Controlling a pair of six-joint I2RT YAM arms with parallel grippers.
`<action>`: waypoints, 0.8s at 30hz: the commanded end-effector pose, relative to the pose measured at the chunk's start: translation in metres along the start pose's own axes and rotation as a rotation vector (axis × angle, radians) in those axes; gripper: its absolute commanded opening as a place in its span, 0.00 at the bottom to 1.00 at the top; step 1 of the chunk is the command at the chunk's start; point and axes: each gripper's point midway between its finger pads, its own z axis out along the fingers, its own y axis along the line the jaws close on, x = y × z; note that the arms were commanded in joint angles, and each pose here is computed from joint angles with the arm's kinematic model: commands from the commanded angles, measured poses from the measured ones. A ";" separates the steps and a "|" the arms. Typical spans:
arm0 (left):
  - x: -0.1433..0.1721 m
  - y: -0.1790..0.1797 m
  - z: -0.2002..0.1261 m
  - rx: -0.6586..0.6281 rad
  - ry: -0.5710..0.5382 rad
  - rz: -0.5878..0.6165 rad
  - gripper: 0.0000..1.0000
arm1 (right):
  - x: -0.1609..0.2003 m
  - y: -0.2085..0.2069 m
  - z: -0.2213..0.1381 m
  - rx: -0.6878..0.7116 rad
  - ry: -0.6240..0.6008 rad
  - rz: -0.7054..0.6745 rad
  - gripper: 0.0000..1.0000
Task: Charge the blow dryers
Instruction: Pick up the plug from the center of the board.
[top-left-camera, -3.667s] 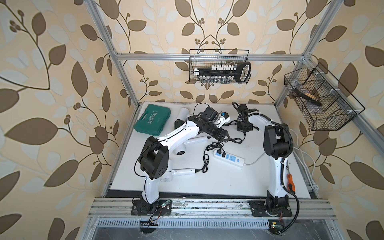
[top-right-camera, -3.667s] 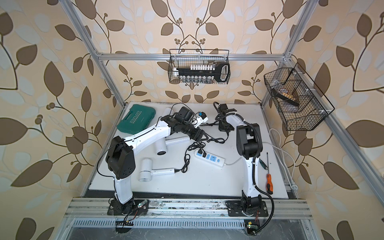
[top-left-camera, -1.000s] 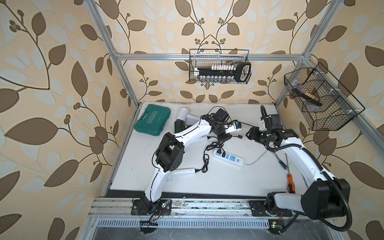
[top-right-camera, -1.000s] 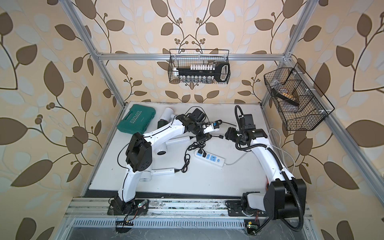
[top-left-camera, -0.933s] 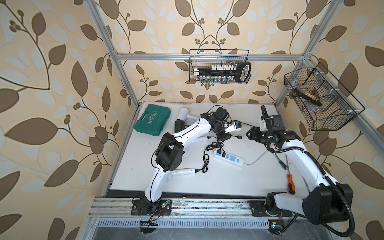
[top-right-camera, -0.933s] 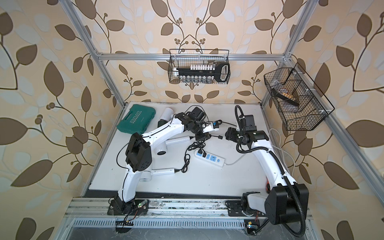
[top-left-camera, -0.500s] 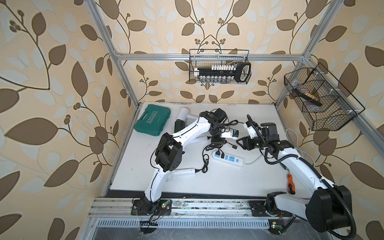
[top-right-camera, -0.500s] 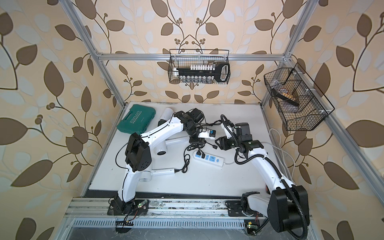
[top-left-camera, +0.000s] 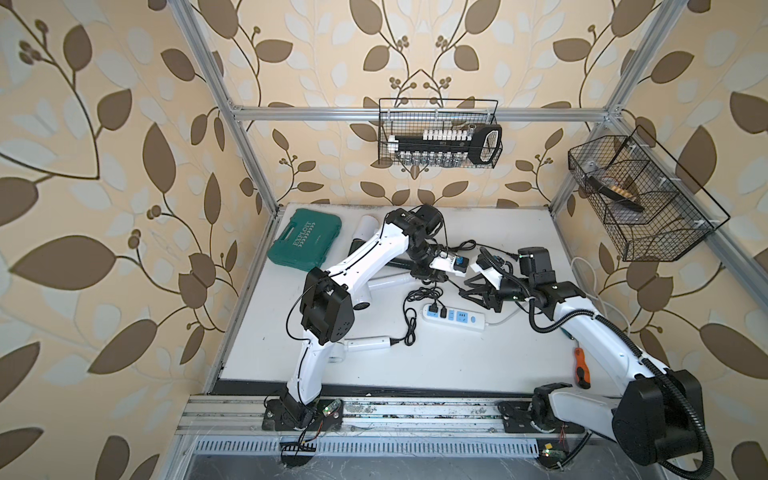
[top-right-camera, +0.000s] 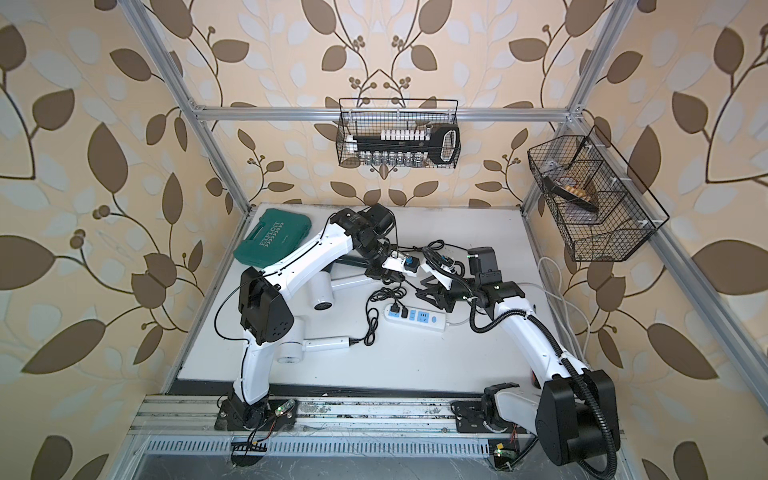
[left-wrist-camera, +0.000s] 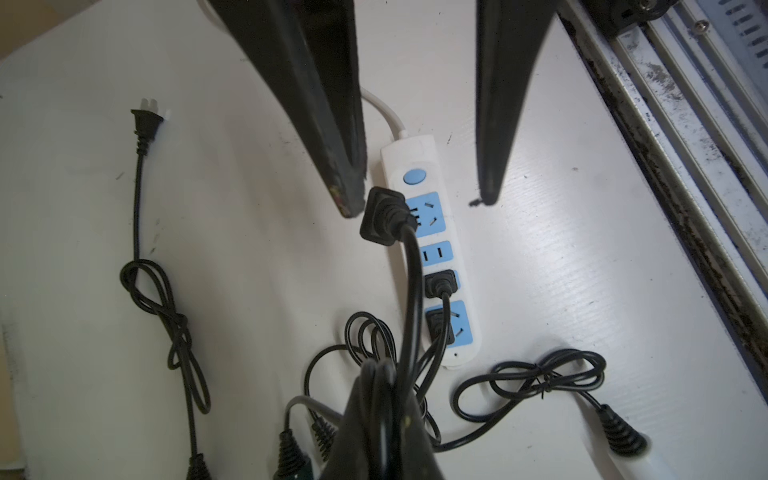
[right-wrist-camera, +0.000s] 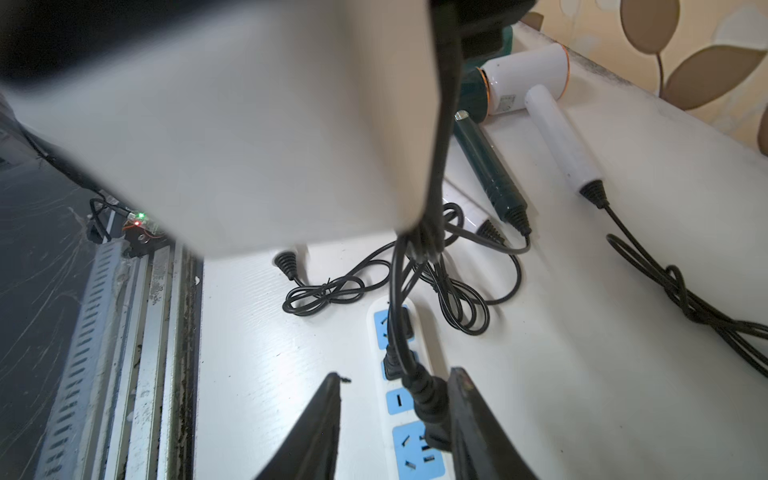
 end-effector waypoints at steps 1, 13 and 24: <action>-0.017 -0.010 -0.018 0.041 -0.093 0.091 0.00 | -0.002 0.017 0.001 -0.077 -0.044 -0.077 0.43; -0.019 -0.028 -0.025 0.103 -0.113 0.120 0.00 | -0.005 0.020 0.003 -0.119 -0.007 -0.126 0.42; -0.030 -0.037 -0.031 0.128 -0.138 0.130 0.00 | -0.016 0.030 0.008 -0.243 -0.008 -0.150 0.38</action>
